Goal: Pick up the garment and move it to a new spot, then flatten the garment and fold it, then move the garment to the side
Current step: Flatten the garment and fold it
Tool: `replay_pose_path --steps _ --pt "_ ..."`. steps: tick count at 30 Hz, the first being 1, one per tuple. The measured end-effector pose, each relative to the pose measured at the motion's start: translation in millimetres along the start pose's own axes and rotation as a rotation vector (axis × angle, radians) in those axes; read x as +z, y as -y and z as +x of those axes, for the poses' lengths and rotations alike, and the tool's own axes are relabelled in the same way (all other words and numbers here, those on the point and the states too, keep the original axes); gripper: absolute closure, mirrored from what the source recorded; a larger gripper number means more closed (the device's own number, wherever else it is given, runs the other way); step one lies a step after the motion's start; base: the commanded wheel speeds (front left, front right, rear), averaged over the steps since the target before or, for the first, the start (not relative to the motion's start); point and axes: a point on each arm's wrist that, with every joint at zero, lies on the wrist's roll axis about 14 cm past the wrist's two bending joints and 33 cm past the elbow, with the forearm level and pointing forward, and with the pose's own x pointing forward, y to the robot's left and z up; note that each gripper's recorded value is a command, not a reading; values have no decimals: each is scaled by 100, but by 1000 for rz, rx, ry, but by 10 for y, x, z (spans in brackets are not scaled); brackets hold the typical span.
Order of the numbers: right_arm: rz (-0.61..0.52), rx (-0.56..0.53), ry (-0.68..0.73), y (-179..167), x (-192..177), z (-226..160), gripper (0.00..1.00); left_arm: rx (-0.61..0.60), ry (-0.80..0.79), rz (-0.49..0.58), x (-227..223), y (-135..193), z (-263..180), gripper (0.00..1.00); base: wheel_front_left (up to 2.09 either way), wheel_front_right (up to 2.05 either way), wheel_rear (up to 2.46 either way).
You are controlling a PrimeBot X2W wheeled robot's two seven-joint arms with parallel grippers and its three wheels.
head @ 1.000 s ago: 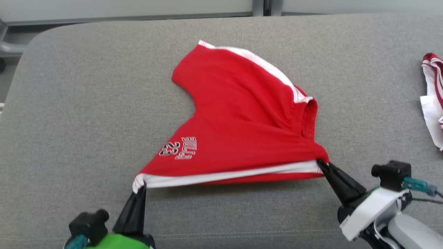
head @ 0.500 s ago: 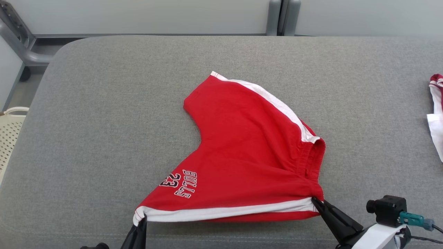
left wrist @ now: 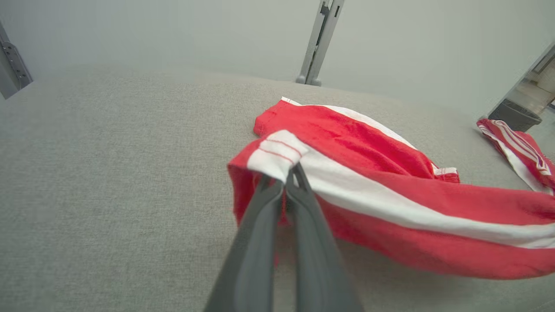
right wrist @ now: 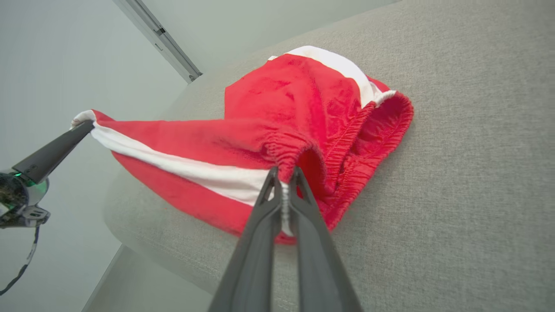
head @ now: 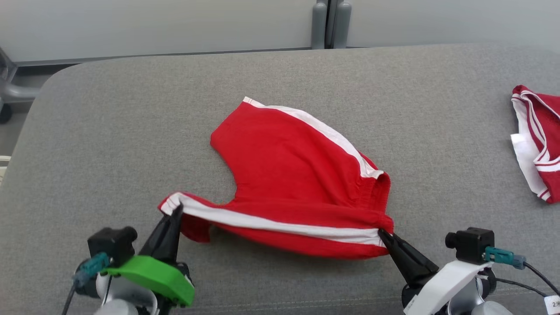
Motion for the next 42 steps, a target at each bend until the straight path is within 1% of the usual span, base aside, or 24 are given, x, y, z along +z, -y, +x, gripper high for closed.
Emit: replay_pose_path --steps 6,7,10,15,23,32,41,42 --pt "40 -57 59 119 120 147 100 -69 -23 82 182 27 540 100 0 0 0" --pt "55 -72 76 156 156 200 100 -81 -34 121 236 15 735 100 0 0 0" --pt "81 -106 106 245 214 272 100 -103 -50 151 311 46 1037 100 0 0 0" --pt "118 -160 138 414 271 391 100 -148 -101 198 279 167 1507 100 0 0 0" --pt "151 -231 148 718 305 597 100 -173 -206 237 -20 252 2104 100 0 0 0" --pt "188 -289 132 983 196 743 100 -173 -287 243 -348 273 2478 100 0 0 0" --pt "206 -315 115 1083 89 797 100 -172 -327 274 -473 288 2680 100 0 0 0" --pt "204 -315 116 1087 89 804 100 -167 -334 278 -484 277 2688 88 0 0 0"
